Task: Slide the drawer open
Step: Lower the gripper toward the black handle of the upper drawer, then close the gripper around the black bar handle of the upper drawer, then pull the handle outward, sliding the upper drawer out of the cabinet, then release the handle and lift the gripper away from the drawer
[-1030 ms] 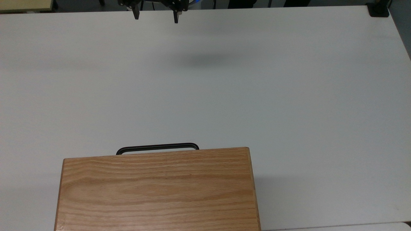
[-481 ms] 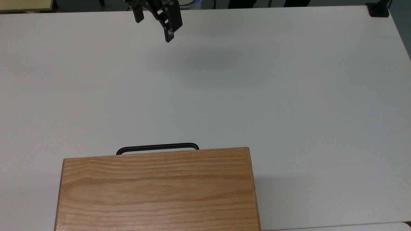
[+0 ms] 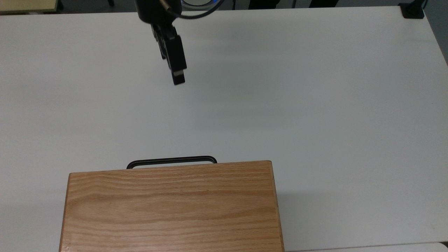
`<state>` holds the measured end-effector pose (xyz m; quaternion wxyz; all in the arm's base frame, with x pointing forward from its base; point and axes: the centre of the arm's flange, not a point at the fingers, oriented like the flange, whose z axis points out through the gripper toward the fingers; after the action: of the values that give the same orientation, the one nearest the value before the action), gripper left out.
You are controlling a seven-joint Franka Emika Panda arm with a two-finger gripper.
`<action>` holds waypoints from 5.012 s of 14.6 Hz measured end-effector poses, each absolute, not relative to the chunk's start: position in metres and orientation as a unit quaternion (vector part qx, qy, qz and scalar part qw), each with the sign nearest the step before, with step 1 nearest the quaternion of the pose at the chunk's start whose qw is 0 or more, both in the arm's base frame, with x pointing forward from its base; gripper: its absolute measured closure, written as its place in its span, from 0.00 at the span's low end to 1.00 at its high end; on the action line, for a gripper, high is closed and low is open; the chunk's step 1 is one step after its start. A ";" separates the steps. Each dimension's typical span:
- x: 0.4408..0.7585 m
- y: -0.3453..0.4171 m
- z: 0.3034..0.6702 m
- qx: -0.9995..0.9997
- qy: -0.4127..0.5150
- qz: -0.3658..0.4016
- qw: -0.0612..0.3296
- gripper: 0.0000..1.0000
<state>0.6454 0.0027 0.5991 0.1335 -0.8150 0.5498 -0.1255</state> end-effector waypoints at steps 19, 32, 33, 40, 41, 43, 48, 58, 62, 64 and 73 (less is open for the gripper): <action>0.734 0.020 0.518 -0.651 0.625 -0.290 0.317 0.50; 0.739 0.027 0.512 -0.654 0.622 -0.290 0.318 0.80; 0.739 0.027 0.512 -0.654 0.622 -0.290 0.318 0.80; 0.731 0.026 0.514 -0.651 0.627 -0.286 0.318 0.83; 0.722 0.025 0.515 -0.652 0.630 -0.283 0.314 0.83; 0.702 0.023 0.517 -0.653 0.634 -0.275 0.308 0.83; 0.648 0.015 0.521 -0.656 0.645 -0.261 0.294 0.83; 0.597 -0.015 0.527 -0.661 0.694 -0.179 0.222 0.70; 0.590 -0.025 0.536 -0.660 0.702 -0.167 0.209 0.46; 0.588 -0.026 0.546 -0.662 0.704 -0.157 0.202 0.26; 0.563 -0.015 0.628 -0.789 0.601 -0.069 0.107 0.00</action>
<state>0.5626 -0.0151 0.6277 0.1071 -0.7893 0.6006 -0.0689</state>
